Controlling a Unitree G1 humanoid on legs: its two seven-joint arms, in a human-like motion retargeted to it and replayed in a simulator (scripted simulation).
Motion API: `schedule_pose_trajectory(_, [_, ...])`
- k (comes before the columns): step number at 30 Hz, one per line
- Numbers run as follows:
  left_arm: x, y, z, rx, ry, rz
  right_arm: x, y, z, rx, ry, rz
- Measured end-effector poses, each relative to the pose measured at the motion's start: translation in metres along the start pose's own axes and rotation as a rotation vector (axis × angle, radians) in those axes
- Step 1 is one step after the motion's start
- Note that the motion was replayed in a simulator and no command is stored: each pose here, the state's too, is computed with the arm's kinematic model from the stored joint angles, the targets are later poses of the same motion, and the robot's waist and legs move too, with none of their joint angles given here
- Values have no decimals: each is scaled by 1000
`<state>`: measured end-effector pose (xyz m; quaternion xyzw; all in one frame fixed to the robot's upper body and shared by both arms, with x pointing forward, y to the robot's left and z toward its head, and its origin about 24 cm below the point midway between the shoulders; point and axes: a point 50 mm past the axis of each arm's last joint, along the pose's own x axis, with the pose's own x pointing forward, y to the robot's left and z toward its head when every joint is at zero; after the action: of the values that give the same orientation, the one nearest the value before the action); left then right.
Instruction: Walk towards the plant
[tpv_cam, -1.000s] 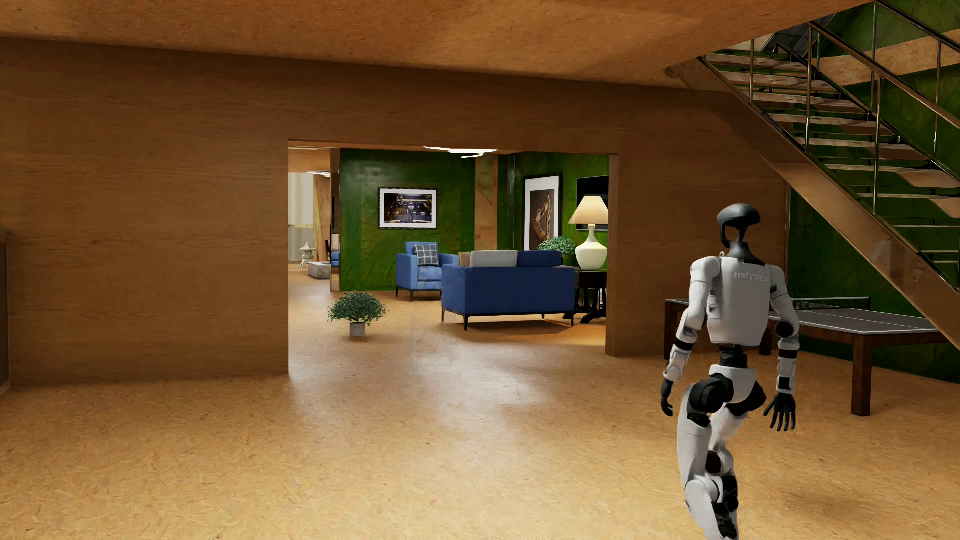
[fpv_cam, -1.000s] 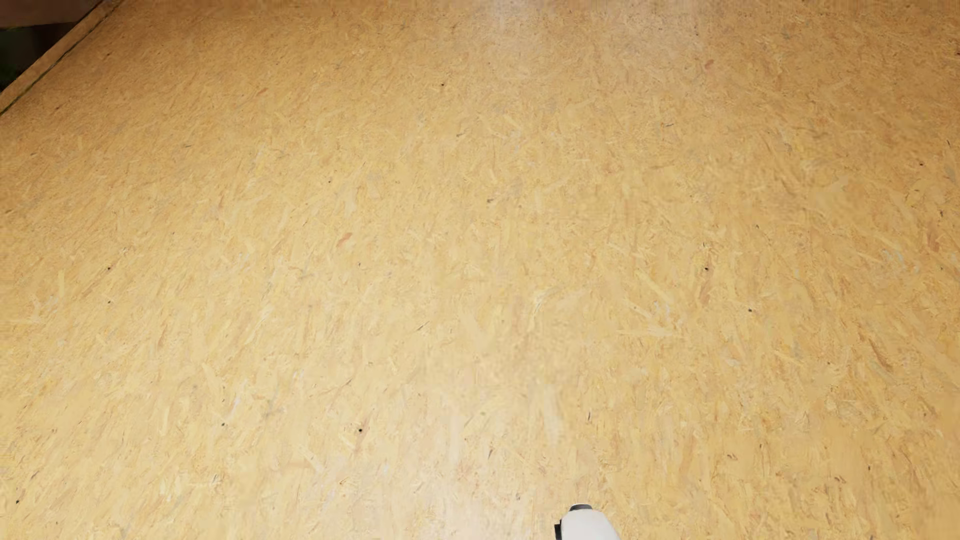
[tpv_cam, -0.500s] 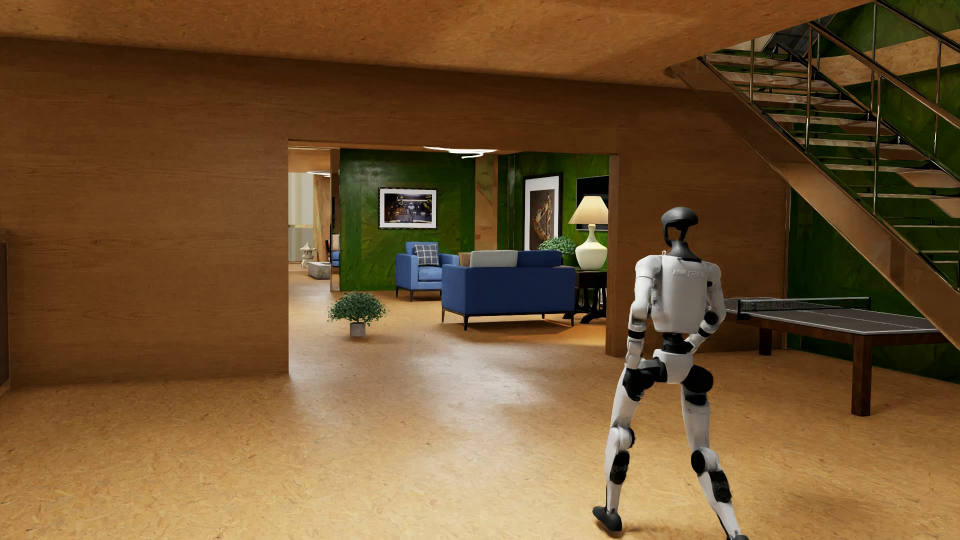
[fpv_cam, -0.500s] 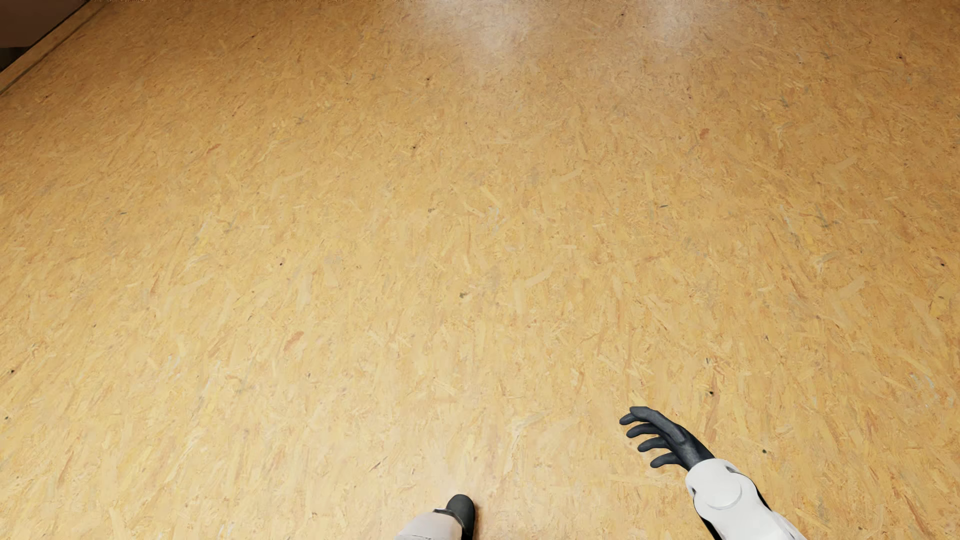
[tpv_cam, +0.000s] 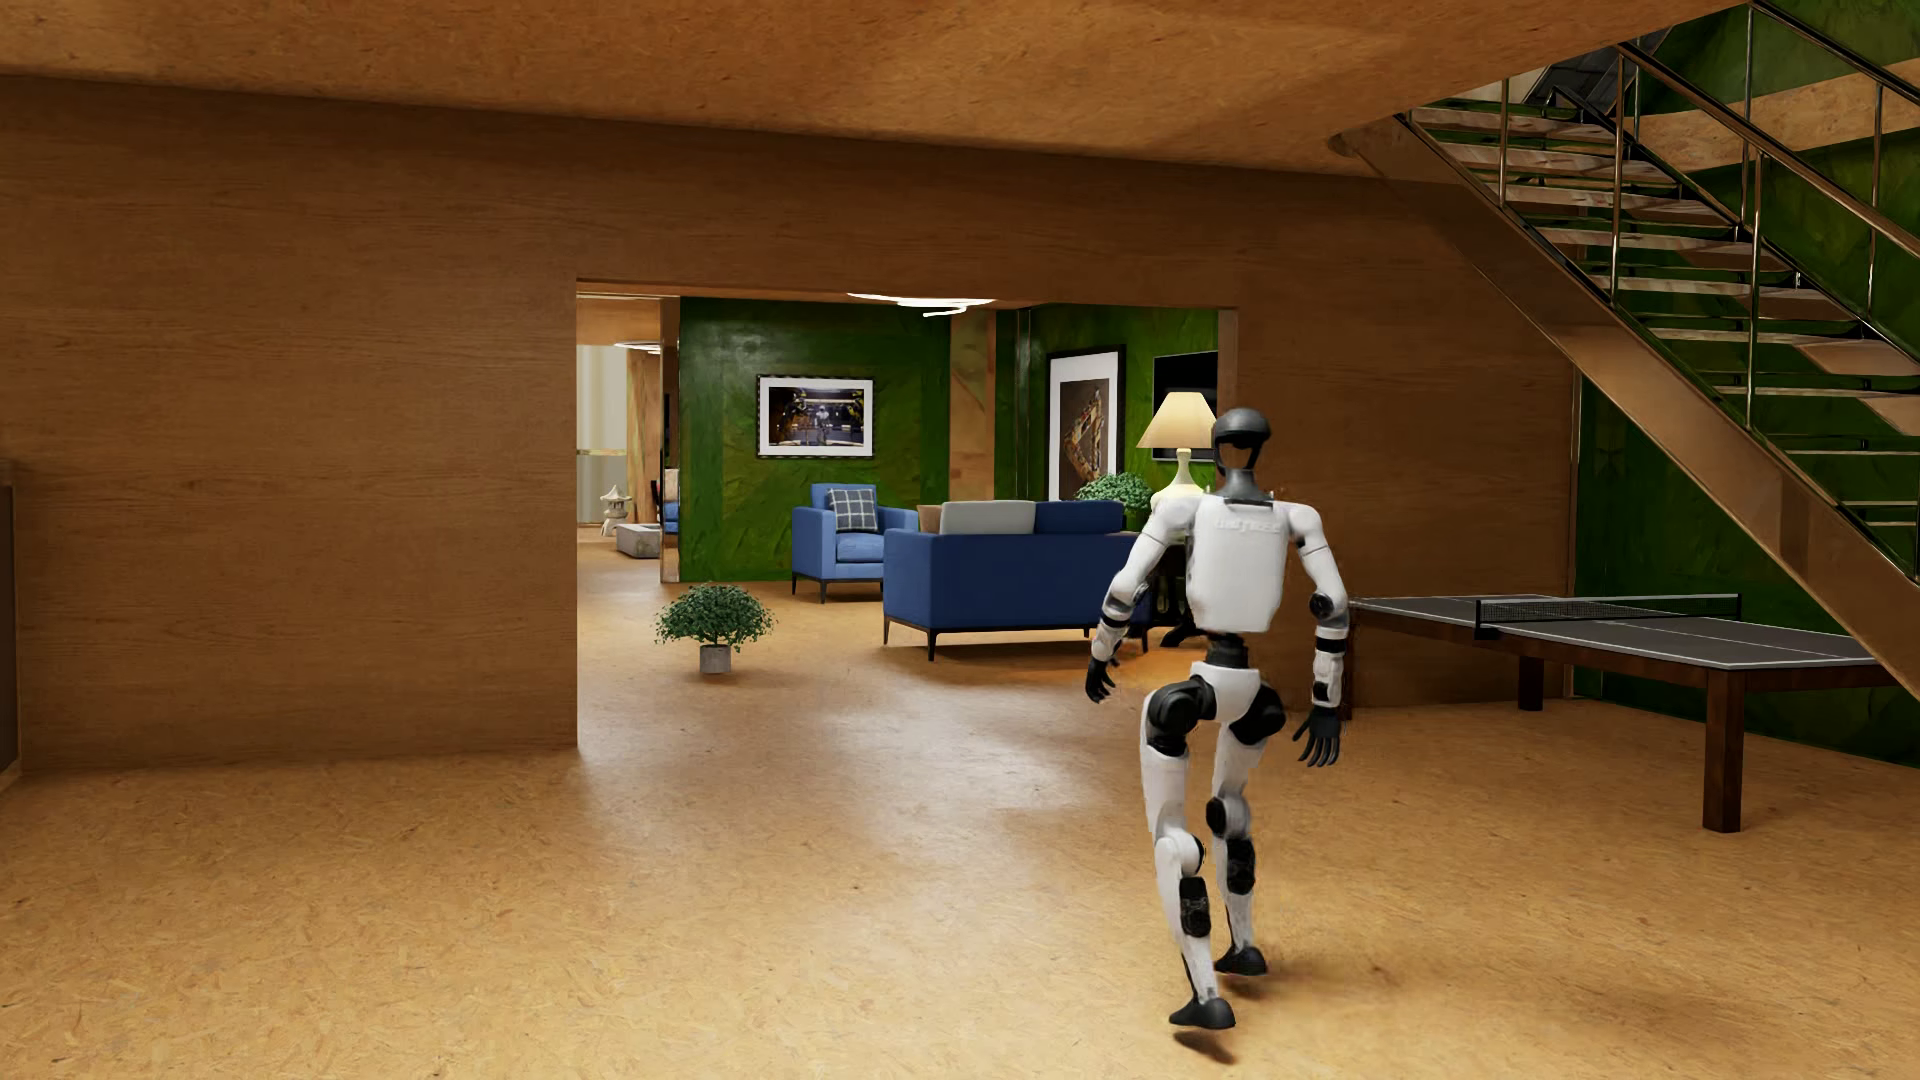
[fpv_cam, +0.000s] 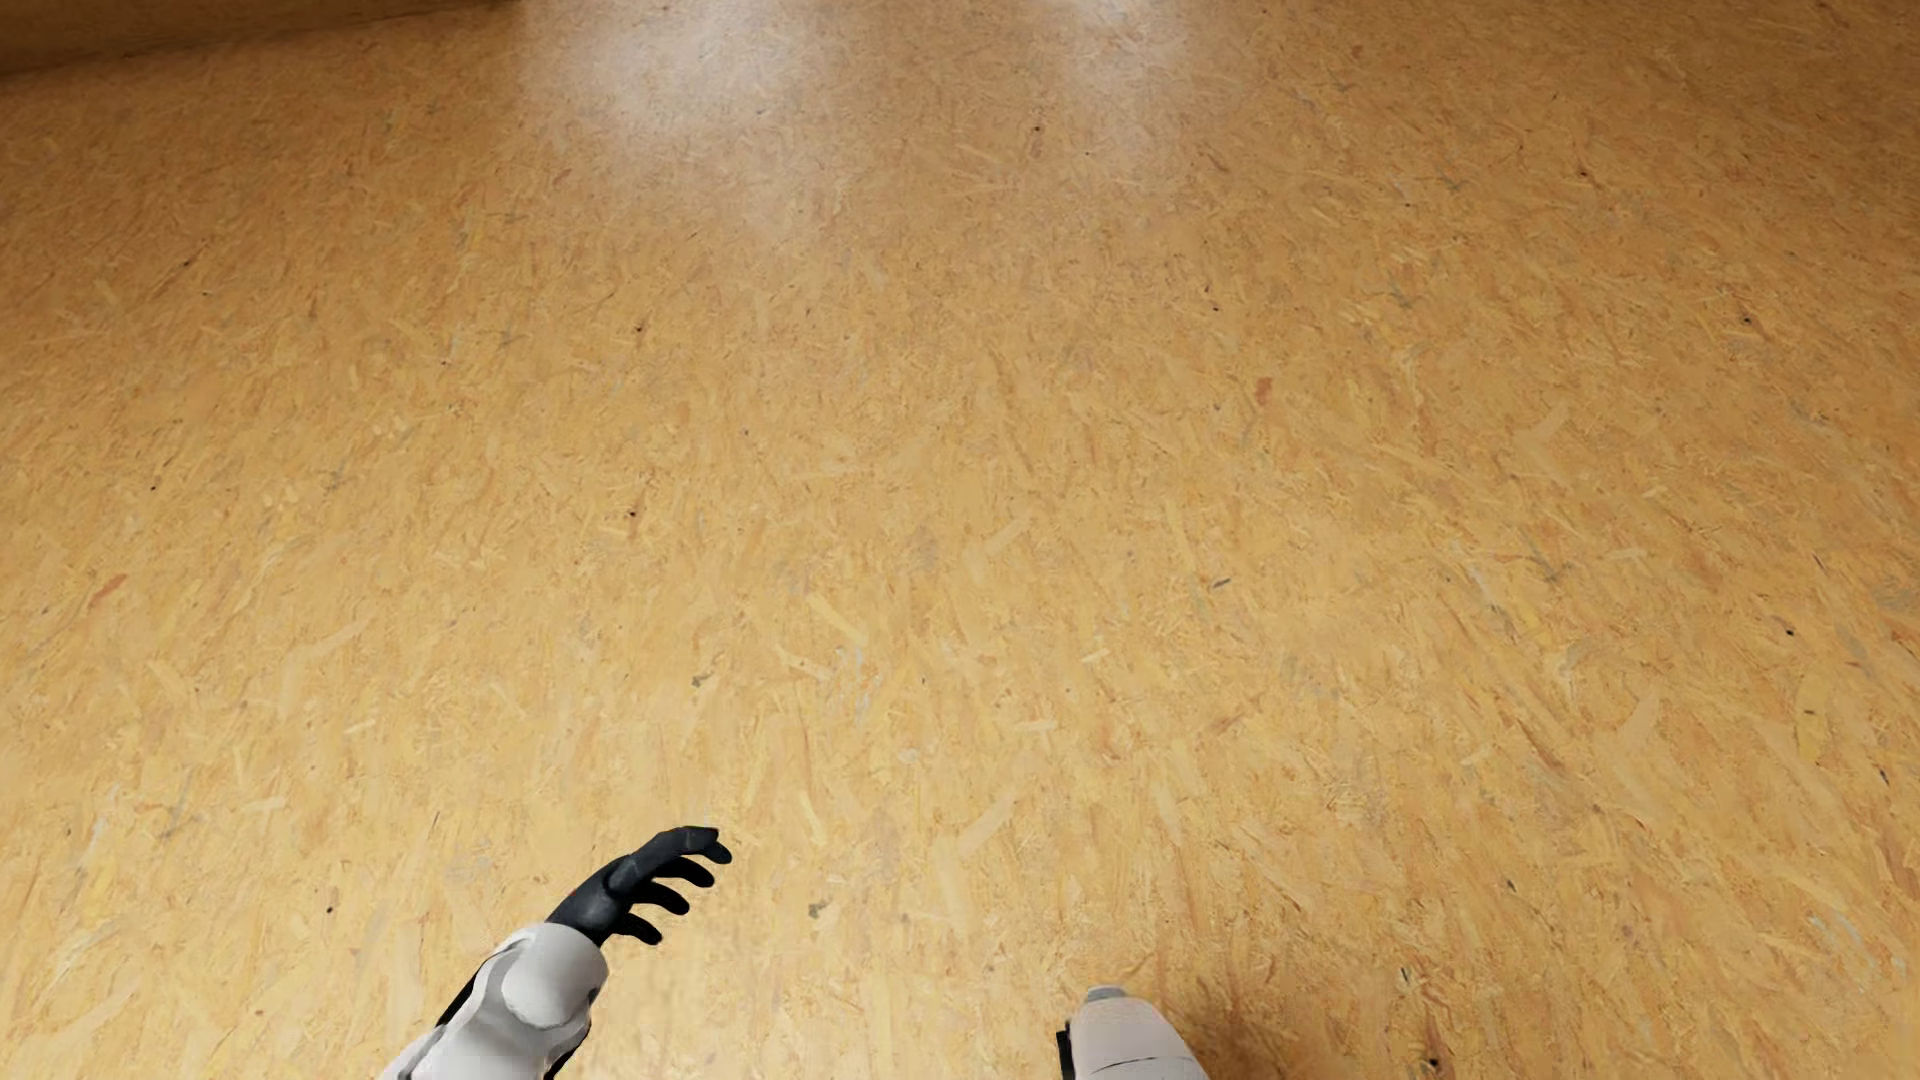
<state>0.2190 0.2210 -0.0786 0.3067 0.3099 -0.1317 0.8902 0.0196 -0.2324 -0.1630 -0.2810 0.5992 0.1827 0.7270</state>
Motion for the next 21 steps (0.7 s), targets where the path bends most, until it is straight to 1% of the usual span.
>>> schedule_pose_trajectory(2, [4,7,15,-7,-49,22,1,7,-2,-29,14,23])
schedule_pose_trajectory(4, [6,-3,19,-17,-57,-3,3,8,2,-66,16,34])
schedule_pose_trajectory(6, [-1,-32,-1,-32,5,-76,6,6,13,-76,-6,30])
schedule_pose_trajectory(8, [-20,-75,-40,-21,140,-198,8,-2,28,-42,-50,5])
schedule_pose_trajectory(9, [-31,-95,-57,11,203,-267,8,-11,38,-13,-78,-22])
schedule_pose_trajectory(10, [-44,-110,-69,31,227,-323,6,-18,55,-31,-154,-37])
schedule_pose_trajectory(12, [-62,-129,-85,42,276,-390,2,-46,79,-2,-239,-113])
schedule_pose_trajectory(16, [-96,-144,-108,-7,345,-428,-12,-103,121,18,-367,-257])
schedule_pose_trajectory(18, [-107,-153,-117,-21,384,-451,-22,-127,143,33,-438,-323])
schedule_pose_trajectory(21, [-112,-162,-122,-13,423,-480,-35,-141,166,79,-538,-366])
